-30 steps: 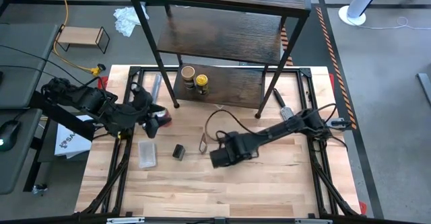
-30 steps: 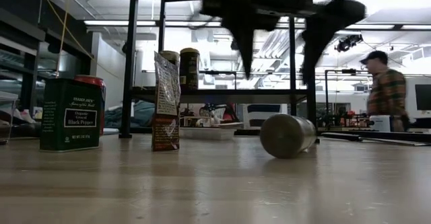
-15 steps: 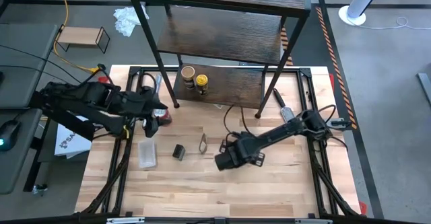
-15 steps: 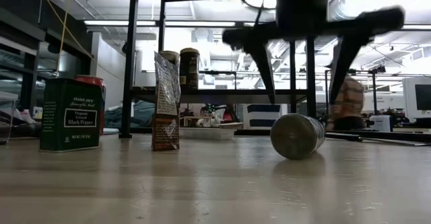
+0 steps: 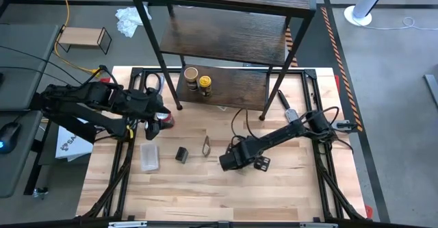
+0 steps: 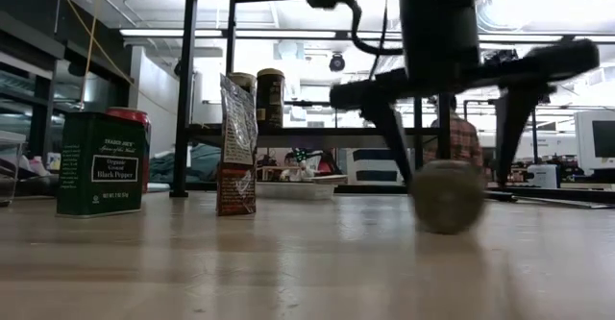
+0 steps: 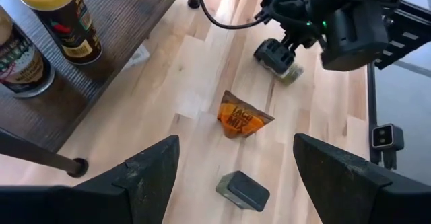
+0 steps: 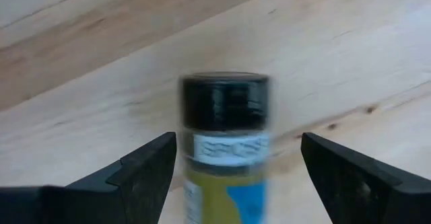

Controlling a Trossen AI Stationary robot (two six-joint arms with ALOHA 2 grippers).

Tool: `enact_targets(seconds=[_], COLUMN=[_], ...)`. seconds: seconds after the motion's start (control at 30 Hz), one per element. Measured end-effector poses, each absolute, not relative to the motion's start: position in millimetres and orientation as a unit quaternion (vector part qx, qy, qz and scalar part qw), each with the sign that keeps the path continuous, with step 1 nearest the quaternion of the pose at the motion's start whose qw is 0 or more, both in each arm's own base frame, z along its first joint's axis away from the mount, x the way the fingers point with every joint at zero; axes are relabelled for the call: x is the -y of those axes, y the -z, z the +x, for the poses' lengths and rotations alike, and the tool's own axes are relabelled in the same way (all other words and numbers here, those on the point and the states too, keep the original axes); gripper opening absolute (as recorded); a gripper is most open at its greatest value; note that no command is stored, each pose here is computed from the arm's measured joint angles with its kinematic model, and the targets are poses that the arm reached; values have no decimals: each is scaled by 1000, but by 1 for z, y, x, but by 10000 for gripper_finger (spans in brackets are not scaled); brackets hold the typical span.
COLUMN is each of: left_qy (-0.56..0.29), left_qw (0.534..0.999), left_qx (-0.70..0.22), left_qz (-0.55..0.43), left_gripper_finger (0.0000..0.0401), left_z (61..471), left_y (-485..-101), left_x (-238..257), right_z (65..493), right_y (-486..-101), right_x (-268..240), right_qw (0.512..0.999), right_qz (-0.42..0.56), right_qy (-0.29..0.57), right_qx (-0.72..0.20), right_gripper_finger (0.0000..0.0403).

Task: Shelf spices
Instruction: Put the black seasoning bottle on the bottom shelf aligned with the yellow seasoning bottle

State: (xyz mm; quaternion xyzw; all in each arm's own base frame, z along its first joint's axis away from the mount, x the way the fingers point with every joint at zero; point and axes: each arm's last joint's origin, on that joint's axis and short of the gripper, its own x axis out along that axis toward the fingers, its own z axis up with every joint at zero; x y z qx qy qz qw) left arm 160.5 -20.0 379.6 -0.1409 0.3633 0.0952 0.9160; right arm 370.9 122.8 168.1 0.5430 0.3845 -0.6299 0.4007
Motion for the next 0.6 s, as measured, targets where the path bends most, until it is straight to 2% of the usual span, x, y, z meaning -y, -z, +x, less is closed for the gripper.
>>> enact_targets(seconds=[0.23, 0.4, 0.5, 0.6], left_qy=[-94, -100, -102, -102], left_qw=[918, 916, 916, 916], left_qx=[-361, -359, -358, -358], left_qz=[-136, -147, -150, -151], left_gripper_finger=[289, 289, 289, 289], left_z=[161, 161, 161, 161], left_y=[-380, -380, -380, -380], left_x=[20, 20, 20, 20], right_z=[378, 370, 370, 371], right_y=[-148, -138, -138, -141], right_x=[-124, -128, -130, -132], right_qw=[412, 413, 424, 444], right_qz=[590, 578, 576, 567], right_qy=[584, 586, 582, 570], right_qx=[-375, -389, -387, -396], right_gripper_finger=[314, 310, 277, 205])
